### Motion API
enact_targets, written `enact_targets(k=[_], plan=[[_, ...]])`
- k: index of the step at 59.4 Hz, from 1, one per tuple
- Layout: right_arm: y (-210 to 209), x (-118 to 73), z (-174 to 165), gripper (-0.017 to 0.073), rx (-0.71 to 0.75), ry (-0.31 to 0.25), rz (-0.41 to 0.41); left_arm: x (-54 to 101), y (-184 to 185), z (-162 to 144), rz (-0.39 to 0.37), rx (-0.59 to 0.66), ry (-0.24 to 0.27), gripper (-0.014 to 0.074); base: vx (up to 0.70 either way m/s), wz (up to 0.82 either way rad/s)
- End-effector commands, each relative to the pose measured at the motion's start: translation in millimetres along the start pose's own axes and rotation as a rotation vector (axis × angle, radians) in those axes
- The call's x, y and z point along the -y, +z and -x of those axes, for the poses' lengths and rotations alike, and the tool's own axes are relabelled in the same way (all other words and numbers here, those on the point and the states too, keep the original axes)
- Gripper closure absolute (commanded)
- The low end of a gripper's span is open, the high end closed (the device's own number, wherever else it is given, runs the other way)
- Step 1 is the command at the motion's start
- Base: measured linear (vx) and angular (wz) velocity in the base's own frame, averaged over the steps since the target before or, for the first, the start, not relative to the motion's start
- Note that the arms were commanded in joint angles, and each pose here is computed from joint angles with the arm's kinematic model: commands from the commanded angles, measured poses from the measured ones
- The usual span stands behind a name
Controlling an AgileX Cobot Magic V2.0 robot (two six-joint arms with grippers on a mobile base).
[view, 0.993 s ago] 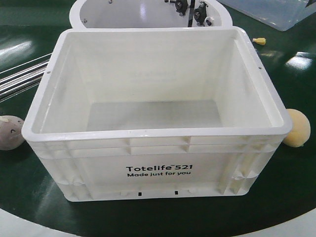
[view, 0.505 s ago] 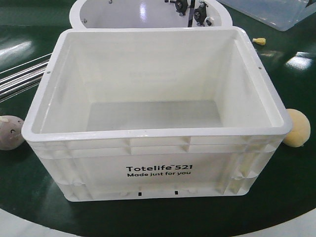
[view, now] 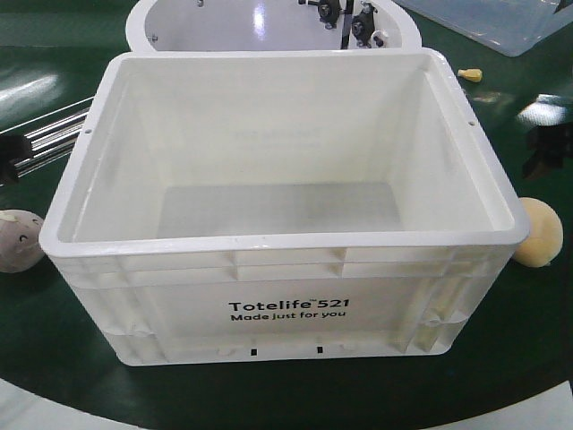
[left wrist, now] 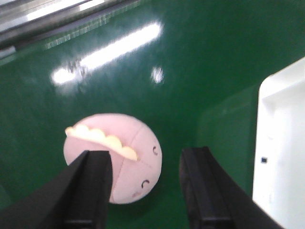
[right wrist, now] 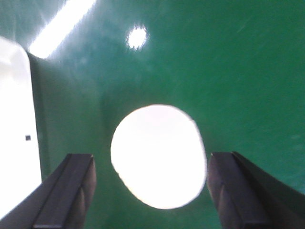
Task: Place moving items into box and shelve
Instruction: 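Lower left gripper onto pink ball and right gripper onto yellow ball, then close both grippers and lift the balls above the crate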
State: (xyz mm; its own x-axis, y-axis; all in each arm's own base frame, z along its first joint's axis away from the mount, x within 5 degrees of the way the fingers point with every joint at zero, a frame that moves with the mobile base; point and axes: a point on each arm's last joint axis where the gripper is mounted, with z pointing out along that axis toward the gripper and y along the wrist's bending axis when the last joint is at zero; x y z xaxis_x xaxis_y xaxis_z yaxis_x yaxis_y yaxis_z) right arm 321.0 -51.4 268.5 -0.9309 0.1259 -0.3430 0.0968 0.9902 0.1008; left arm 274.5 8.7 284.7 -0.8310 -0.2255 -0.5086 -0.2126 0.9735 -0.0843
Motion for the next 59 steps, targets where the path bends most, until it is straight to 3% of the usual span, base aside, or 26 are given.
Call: enact_targets(k=[1, 32, 46, 59], plan=[[-4.6, -0.1, 8.5, 0.002, 0.041, -0.005, 0.017, 3.1, -7.4, 10.2, -0.028, 0.053, -0.022, 0.0143, 0.0, 0.0], [81.0, 10.9, 6.7, 0.002, -0.177, 0.024, 0.032, 3.1, 28.5, 5.2, -0.004, -0.063, -0.005, 0.0143, 0.0, 0.0], [93.5, 12.4, 4.9, 0.002, -0.208, 0.029, 0.034, -3.1, 62.7, 0.7, 0.076, -0.163, 0.097, 0.0143, 0.0, 0.0], [94.7, 12.5, 5.0, 0.002, -0.207, 0.031, 0.034, -7.4, 100.0, -9.7, 0.125, -0.289, 0.142, 0.0145, 0.0, 0.0]])
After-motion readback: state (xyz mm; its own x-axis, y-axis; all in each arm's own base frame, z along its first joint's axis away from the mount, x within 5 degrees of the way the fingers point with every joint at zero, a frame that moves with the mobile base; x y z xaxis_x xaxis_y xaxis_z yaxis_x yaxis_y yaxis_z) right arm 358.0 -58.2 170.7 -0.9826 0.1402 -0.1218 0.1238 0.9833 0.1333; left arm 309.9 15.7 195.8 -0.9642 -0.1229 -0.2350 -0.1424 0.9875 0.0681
